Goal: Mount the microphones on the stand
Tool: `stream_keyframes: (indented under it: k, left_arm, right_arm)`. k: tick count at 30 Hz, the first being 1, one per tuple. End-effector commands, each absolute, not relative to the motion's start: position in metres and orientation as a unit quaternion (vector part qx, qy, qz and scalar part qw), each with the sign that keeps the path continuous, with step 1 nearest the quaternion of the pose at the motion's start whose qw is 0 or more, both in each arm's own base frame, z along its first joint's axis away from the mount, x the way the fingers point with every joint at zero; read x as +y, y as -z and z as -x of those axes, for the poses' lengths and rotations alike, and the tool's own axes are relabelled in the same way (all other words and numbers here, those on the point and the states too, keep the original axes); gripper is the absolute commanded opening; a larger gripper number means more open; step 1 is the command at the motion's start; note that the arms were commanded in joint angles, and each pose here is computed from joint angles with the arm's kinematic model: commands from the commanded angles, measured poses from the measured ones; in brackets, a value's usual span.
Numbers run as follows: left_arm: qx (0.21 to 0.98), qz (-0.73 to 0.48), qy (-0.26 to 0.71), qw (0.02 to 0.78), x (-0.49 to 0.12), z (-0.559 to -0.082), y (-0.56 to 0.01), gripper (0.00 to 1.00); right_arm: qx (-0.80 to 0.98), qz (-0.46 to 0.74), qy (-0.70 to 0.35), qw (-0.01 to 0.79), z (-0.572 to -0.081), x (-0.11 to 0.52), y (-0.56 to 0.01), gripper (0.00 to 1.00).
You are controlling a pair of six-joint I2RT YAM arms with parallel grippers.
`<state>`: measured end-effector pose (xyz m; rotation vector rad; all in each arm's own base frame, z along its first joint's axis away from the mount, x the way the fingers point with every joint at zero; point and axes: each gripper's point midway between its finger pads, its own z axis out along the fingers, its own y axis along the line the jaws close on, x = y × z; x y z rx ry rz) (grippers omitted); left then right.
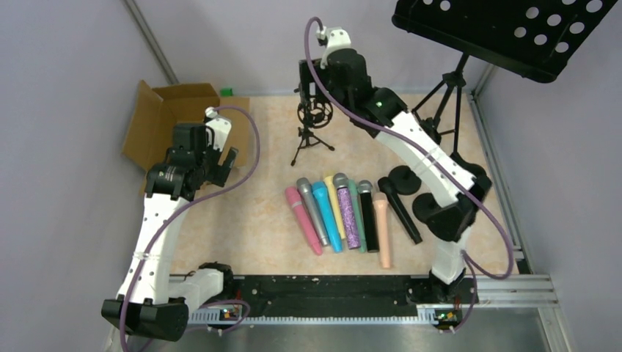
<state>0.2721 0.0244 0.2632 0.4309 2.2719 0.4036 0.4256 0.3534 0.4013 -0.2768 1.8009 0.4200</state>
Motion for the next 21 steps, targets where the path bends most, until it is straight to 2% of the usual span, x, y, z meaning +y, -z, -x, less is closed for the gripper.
stream_keyframes:
  k: [1,6,12,17,21]
  left_arm:
    - [0.883,-0.148,-0.159,0.416,0.025,-0.273,-0.276,0.99]
    - [0.886,-0.149,-0.151,0.413,0.023,-0.271,-0.272,0.99]
    - [0.889,-0.148,-0.143,0.410,0.021,-0.268,-0.270,0.99]
    - [0.891,-0.145,-0.140,0.406,0.021,-0.263,-0.265,0.99]
    - [0.893,-0.146,-0.143,0.402,0.022,-0.260,-0.262,0.99]
  right_arm:
    - [0.771,0.098,-0.184,0.601,-0.373,0.302,-0.420,0.79]
    - [0.821,0.094,-0.177,0.534,-0.315,0.267,-0.333,0.77]
    - [0.869,0.099,-0.182,0.449,-0.256,0.258,-0.235,0.72]
    - [0.890,0.108,-0.161,0.413,-0.242,0.260,-0.183,0.70]
    - [0.892,0.114,-0.151,0.410,-0.246,0.263,-0.163,0.70]
